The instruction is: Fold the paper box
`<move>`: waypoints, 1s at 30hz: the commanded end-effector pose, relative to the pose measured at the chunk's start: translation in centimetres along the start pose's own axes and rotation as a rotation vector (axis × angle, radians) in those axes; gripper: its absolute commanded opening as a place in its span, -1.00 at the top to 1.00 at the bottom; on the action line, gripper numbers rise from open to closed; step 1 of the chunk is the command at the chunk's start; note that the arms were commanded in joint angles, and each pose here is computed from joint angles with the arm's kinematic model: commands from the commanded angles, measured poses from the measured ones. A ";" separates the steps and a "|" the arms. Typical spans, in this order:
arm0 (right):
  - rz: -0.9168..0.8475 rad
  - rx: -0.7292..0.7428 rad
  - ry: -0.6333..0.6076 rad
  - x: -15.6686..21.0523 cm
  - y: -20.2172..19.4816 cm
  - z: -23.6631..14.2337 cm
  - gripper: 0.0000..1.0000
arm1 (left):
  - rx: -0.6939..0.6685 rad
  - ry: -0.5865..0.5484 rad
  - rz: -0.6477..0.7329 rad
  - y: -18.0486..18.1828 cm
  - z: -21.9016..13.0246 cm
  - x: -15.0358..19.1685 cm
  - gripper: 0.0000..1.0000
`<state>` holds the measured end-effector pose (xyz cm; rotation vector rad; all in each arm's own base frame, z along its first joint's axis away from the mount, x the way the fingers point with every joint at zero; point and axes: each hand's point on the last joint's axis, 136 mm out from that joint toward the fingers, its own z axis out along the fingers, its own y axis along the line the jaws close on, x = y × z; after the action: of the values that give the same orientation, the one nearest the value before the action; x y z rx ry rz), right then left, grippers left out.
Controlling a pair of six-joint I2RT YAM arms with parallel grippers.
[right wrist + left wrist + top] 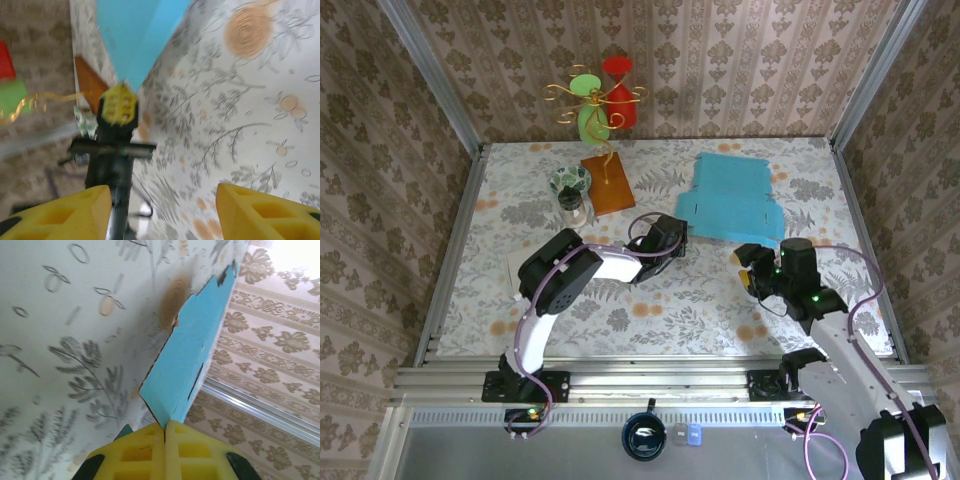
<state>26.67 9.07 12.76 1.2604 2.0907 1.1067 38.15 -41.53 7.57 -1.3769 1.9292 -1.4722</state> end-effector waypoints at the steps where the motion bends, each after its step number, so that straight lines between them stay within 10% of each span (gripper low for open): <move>1: 0.077 -0.188 -0.169 -3.6 4.3 0.2 -0.28 | 0.077 0.002 -0.056 -3.7 -1.4 1.1 1.00; 30: 0.111 -0.191 -0.164 -7.5 6.7 8.3 0.17 | 0.087 0.039 -0.092 -5.0 -2.6 2.1 1.00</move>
<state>38.21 7.77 11.25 1.3811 1.8220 1.1518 37.88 -41.84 11.09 -1.4183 1.8586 -1.5669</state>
